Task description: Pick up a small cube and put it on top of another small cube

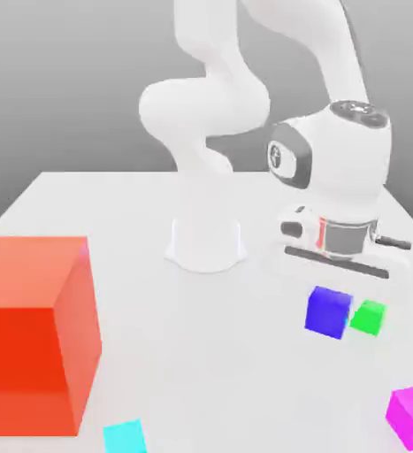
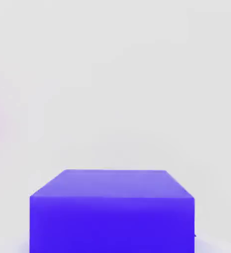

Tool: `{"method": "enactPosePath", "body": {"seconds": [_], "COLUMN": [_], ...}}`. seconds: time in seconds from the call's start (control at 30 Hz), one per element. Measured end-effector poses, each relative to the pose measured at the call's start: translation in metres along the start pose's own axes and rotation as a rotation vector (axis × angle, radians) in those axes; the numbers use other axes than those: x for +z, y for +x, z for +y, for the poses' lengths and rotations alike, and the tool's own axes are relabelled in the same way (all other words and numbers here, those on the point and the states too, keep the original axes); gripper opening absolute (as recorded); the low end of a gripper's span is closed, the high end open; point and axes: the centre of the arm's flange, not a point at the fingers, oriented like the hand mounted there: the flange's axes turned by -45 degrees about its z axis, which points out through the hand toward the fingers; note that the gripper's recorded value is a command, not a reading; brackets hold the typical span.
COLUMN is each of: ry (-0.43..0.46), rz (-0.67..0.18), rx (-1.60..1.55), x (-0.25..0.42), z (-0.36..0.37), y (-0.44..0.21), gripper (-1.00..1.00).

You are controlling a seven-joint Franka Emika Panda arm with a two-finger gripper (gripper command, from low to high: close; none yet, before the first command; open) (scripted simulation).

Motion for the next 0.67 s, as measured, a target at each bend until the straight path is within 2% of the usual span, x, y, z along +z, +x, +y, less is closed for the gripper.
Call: {"method": "enactPosePath", "body": {"seconds": [0.33, 0.53, 0.57, 0.67], "ry": [-0.001, -0.001, -0.001, -0.001], "rz": [0.003, 0.004, 0.005, 0.005], "rx": [0.113, 0.122, 0.124, 0.124], "x": [-0.018, 0.032, 0.041, 0.041], "z": [-0.025, -0.027, -0.027, -0.027], "y": [-0.108, -0.118, -0.118, -0.118], "gripper": [-1.0, -1.0, 1.0, 1.0]}}
